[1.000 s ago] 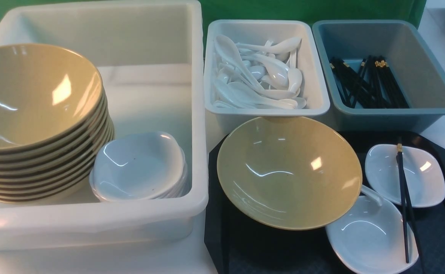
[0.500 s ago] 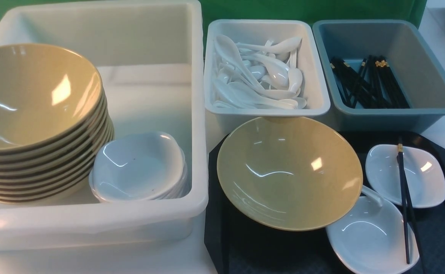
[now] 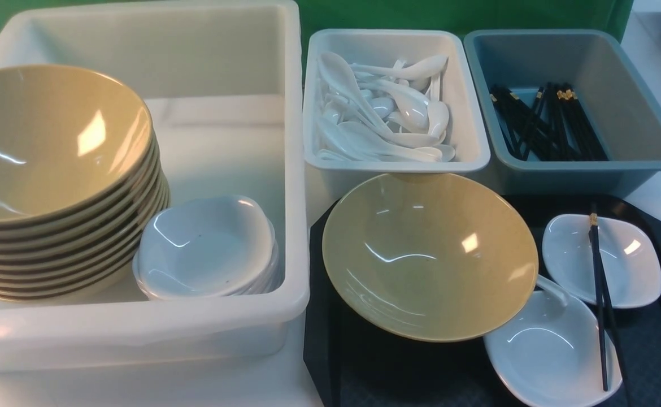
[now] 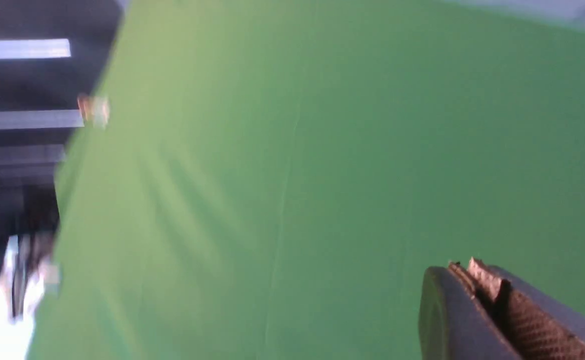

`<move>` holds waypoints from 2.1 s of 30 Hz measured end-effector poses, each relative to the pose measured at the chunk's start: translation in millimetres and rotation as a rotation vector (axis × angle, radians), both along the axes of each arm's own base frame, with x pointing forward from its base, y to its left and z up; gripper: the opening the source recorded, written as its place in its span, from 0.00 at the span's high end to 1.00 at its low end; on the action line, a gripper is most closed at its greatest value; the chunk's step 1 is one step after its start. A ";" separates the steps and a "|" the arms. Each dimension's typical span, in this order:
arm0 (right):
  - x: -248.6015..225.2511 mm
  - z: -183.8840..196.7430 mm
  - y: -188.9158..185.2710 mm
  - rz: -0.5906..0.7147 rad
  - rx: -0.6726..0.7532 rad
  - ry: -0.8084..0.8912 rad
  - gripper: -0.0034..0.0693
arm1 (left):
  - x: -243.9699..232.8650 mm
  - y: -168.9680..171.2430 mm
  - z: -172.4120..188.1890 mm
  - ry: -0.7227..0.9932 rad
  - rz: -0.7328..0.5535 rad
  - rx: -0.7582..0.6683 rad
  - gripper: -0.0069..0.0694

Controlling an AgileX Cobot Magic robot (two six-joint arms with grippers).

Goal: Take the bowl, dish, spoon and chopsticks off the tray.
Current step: Use the right arm to grab a chopstick

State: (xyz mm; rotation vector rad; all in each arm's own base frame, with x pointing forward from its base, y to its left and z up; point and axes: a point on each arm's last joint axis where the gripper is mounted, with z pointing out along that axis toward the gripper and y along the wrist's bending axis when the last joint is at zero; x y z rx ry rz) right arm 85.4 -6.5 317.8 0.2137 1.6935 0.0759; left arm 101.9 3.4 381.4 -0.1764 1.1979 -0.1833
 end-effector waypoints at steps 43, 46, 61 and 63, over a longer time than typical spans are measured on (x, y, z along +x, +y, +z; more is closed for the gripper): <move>156.1 -142.7 54.7 0.205 -0.027 1.079 0.57 | 53.1 -50.4 -76.5 1.052 -0.636 0.124 0.91; 157.0 -142.5 54.8 0.209 -0.030 1.071 0.74 | 53.2 -50.3 -76.2 1.042 -0.637 0.147 0.91; 151.0 -120.3 53.7 0.215 -0.022 0.989 0.83 | 56.2 -47.9 -79.2 1.007 -0.604 0.181 0.91; 149.2 -114.0 53.3 0.216 -0.022 0.969 0.84 | 56.0 -46.9 -86.4 1.018 -0.591 0.172 0.91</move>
